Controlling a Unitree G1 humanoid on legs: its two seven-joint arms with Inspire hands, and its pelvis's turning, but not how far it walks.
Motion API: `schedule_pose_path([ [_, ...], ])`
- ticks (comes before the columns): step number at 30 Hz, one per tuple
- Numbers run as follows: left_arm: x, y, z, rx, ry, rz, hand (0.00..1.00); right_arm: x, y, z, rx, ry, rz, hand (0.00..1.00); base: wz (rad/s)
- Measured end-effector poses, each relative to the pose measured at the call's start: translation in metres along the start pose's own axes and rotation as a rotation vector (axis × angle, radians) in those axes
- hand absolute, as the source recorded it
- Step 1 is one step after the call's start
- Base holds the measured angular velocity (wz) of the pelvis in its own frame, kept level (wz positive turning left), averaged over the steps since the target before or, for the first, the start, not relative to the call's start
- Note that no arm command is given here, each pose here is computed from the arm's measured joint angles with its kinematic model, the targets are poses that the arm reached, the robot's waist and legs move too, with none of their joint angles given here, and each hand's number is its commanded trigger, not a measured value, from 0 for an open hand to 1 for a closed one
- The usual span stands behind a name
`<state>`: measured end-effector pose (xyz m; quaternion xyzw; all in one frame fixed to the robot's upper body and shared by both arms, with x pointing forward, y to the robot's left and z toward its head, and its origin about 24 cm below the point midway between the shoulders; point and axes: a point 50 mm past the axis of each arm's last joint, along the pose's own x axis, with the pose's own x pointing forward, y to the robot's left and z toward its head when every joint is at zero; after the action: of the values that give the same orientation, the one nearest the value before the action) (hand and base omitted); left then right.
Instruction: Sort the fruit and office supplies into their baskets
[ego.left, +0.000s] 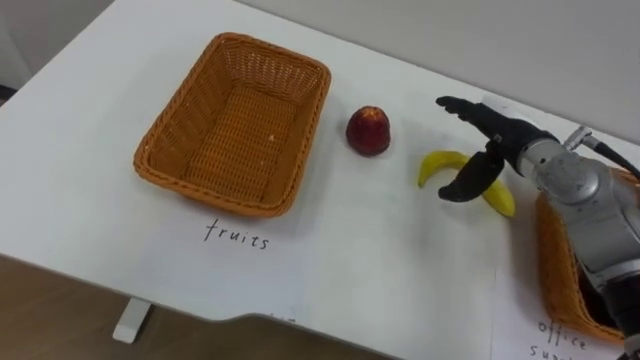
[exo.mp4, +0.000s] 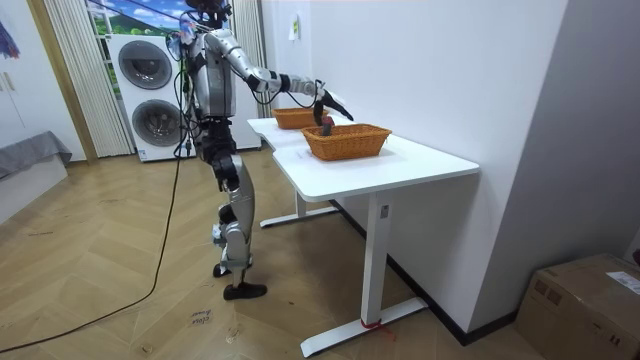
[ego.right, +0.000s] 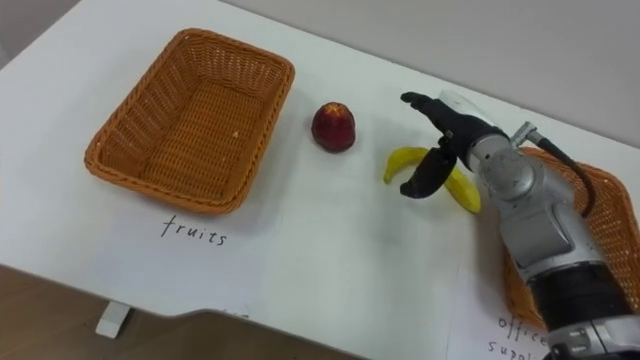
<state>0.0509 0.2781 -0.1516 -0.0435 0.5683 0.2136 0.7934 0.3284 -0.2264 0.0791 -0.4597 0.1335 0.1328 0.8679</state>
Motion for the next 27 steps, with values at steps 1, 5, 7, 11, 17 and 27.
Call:
schedule_pose_path([
  [1,0.0,0.0,0.0,0.0,-0.001,0.0,0.0,0.0,0.0,0.0,0.0,0.0,0.0,0.0,0.0],
  [5,0.0,0.0,0.001,0.0,-0.004,-0.001,0.0,0.0,0.0,-0.001,0.002,0.004,0.002,0.0,0.0],
  [7,0.0,0.0,0.001,0.0,-0.002,0.0,0.0,0.0,0.001,-0.002,0.002,0.007,0.003,0.0,0.0],
  [11,0.0,0.0,0.0,-0.002,-0.001,0.001,0.0,0.0,0.0,-0.003,-0.022,0.018,-0.002,0.0,0.02],
  [17,0.0,0.001,-0.001,-0.003,0.002,0.009,0.0,0.001,-0.002,-0.009,-0.101,0.069,-0.013,0.0,0.0],
  [27,0.0,0.004,-0.005,-0.006,0.025,0.042,0.0,0.01,0.001,-0.029,-0.147,0.179,0.003,0.0,0.04],
])
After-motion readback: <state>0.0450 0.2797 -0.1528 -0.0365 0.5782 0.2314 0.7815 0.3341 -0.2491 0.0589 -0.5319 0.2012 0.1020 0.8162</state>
